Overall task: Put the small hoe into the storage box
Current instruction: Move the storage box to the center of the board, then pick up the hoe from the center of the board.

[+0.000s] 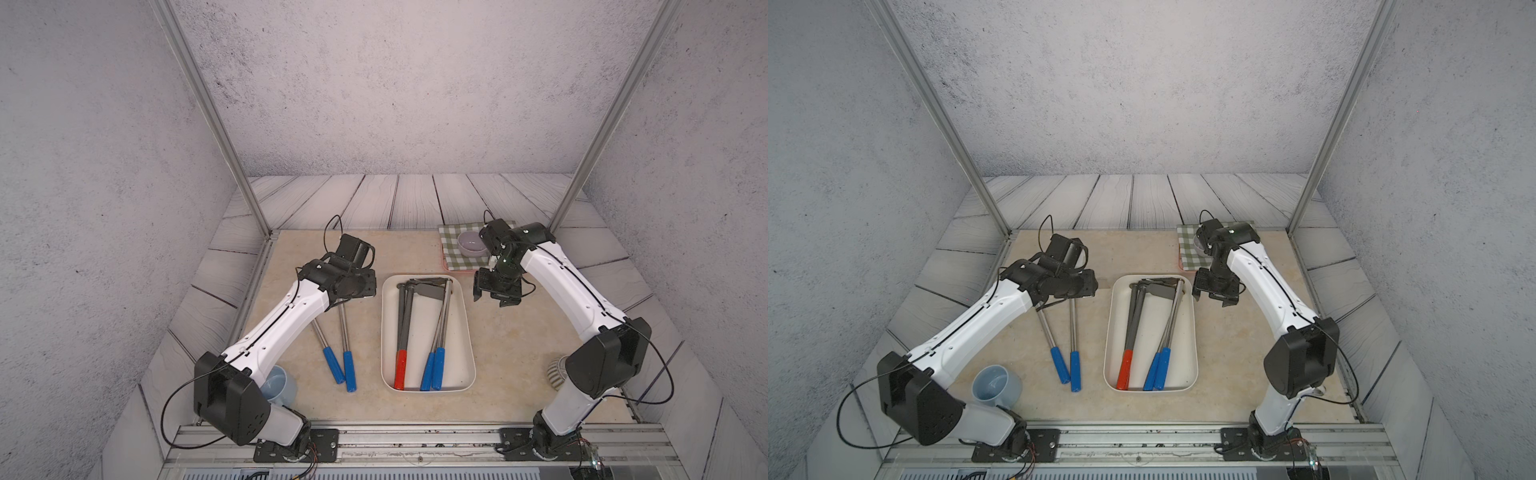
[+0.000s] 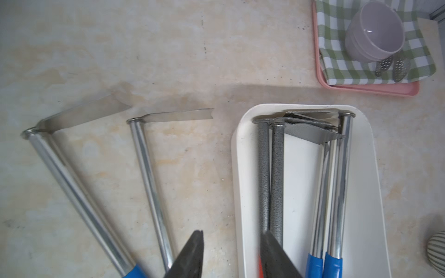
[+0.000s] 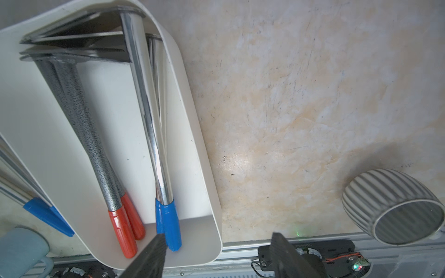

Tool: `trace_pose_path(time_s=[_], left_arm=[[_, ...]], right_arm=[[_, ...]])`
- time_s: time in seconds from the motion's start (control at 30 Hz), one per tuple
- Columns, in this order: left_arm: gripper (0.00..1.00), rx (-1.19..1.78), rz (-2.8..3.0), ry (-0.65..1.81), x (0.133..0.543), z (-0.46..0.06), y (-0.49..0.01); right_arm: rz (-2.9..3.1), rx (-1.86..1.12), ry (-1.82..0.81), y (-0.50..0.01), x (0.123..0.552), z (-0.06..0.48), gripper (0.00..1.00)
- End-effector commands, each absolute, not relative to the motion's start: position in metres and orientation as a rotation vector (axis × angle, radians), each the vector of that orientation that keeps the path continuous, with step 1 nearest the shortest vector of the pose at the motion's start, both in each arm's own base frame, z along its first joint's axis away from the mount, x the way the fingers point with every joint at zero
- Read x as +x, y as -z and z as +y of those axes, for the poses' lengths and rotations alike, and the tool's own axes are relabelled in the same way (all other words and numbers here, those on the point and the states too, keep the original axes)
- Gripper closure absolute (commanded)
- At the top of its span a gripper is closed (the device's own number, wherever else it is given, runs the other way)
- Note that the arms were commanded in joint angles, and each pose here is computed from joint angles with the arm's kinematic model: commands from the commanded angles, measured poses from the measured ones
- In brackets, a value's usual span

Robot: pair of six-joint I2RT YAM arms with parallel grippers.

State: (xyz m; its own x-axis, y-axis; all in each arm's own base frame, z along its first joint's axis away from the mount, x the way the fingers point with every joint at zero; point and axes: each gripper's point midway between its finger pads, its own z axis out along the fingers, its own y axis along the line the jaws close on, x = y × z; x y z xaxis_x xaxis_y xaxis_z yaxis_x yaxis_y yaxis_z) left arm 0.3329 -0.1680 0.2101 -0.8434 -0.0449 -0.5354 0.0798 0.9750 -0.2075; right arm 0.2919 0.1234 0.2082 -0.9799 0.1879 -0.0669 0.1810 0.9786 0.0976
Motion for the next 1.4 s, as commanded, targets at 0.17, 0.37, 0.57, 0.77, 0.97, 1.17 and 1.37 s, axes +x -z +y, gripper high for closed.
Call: trace_pose_path(time_s=[0.17,0.37,0.57,0.77,0.97,1.17,1.37], left_arm=[[0.47,-0.138,2.721,0.089,0.307,-0.097,-0.147],[0.45,-0.182,2.744,0.107,0.308,-0.089,-0.12],[0.44,-0.194,2.805,0.079,0.321,-0.084,-0.094],[0.47,-0.173,2.901,0.073,0.341,-0.083,-0.071],[0.47,-0.127,2.917,0.061,0.362,-0.086,-0.067],[0.48,-0.12,2.942,0.052,0.38,-0.085,-0.063],[0.52,-0.113,2.977,0.062,0.394,-0.088,-0.051]], right_arm=[[2.917,0.148,-0.204,-0.231,0.296,0.12,0.29],[2.756,0.087,-0.359,-0.244,0.295,0.129,0.26],[2.789,0.089,-0.307,-0.237,0.296,0.122,0.26],[2.806,0.093,-0.301,-0.23,0.296,0.12,0.26],[2.823,0.095,-0.297,-0.222,0.295,0.119,0.27],[2.832,0.096,-0.303,-0.216,0.294,0.118,0.27],[2.845,0.092,-0.31,-0.211,0.293,0.119,0.27]])
